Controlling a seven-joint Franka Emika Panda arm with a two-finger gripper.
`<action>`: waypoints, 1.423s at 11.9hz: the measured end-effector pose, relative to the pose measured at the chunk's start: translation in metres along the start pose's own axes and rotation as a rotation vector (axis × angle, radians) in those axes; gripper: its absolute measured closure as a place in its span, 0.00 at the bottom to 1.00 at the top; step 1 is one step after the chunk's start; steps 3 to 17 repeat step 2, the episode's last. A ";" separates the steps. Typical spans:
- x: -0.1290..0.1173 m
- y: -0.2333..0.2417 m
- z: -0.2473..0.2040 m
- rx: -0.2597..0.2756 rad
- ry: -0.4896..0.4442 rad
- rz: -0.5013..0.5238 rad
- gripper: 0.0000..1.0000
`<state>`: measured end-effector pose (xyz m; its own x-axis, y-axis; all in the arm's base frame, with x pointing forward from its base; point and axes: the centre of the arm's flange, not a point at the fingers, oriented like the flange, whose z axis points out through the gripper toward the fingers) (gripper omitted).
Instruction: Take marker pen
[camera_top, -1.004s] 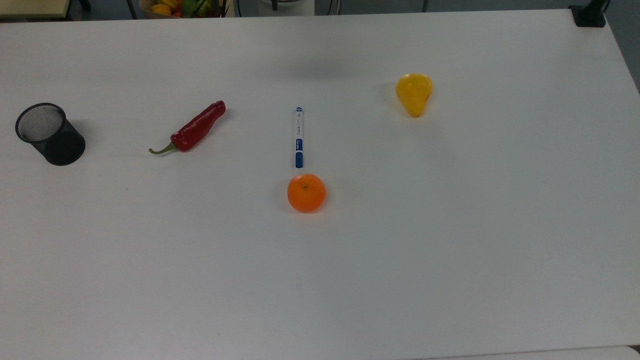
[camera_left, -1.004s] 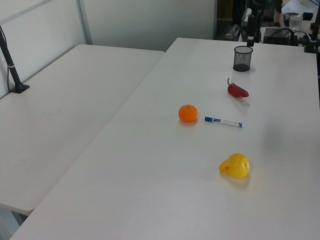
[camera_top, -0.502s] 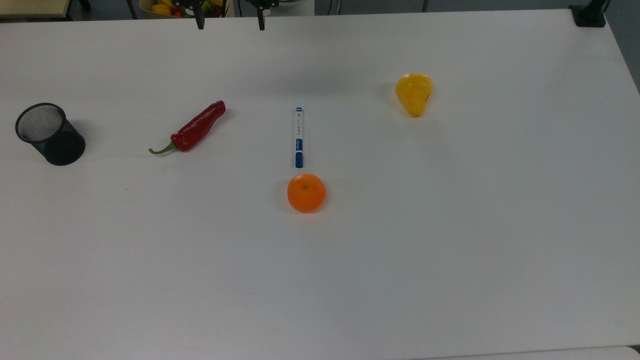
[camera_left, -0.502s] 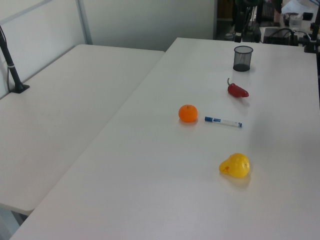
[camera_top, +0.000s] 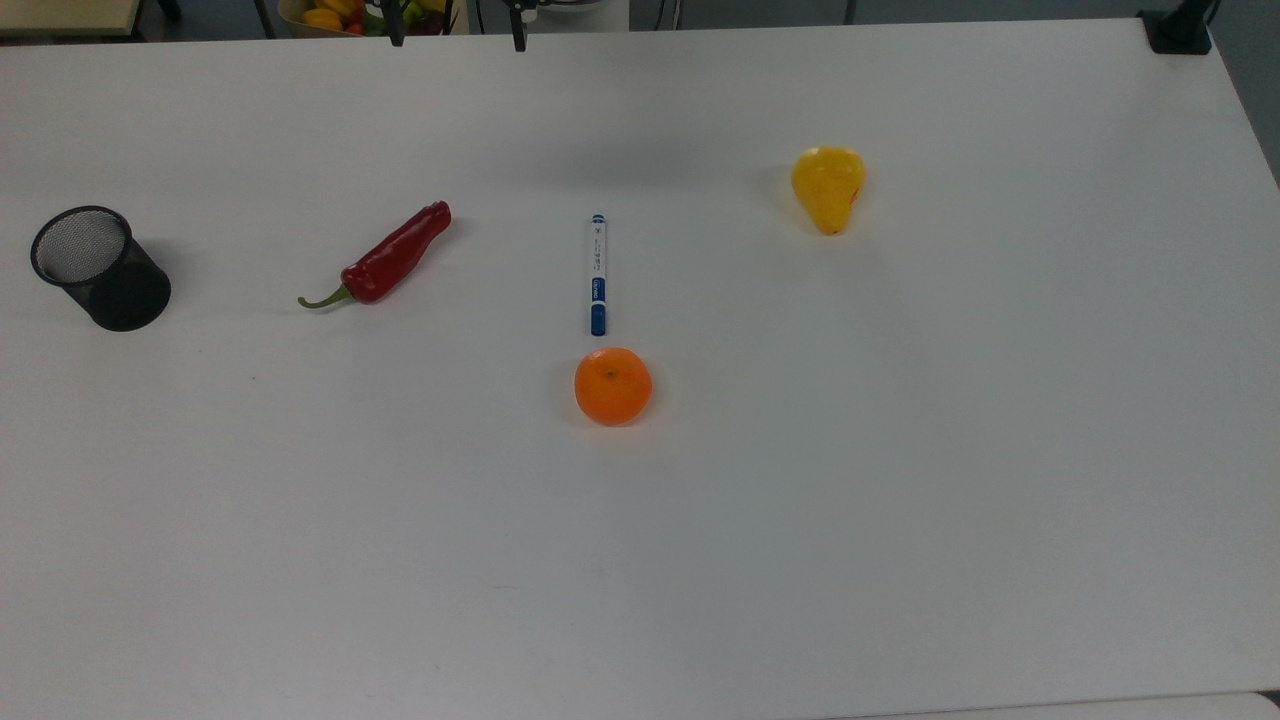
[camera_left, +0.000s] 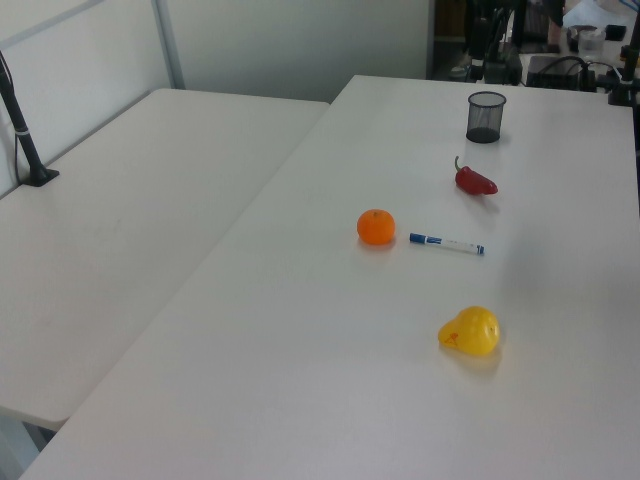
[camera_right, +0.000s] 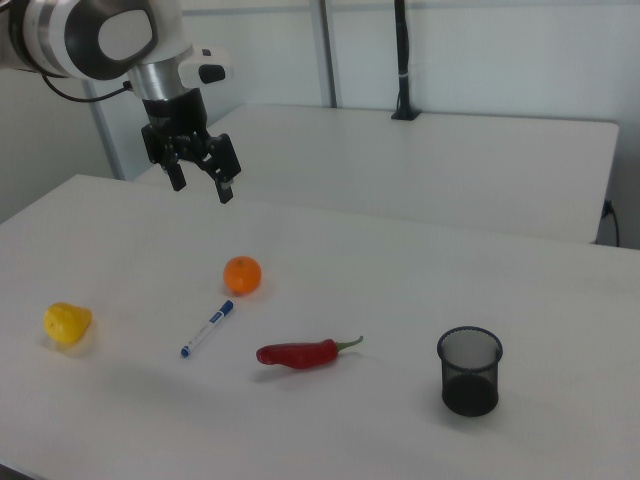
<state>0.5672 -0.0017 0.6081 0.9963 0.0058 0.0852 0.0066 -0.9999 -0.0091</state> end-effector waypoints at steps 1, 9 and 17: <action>0.000 0.000 -0.001 0.000 0.002 0.005 0.00; 0.000 0.001 -0.001 0.000 0.002 0.009 0.00; 0.000 0.001 -0.001 0.000 0.002 0.009 0.00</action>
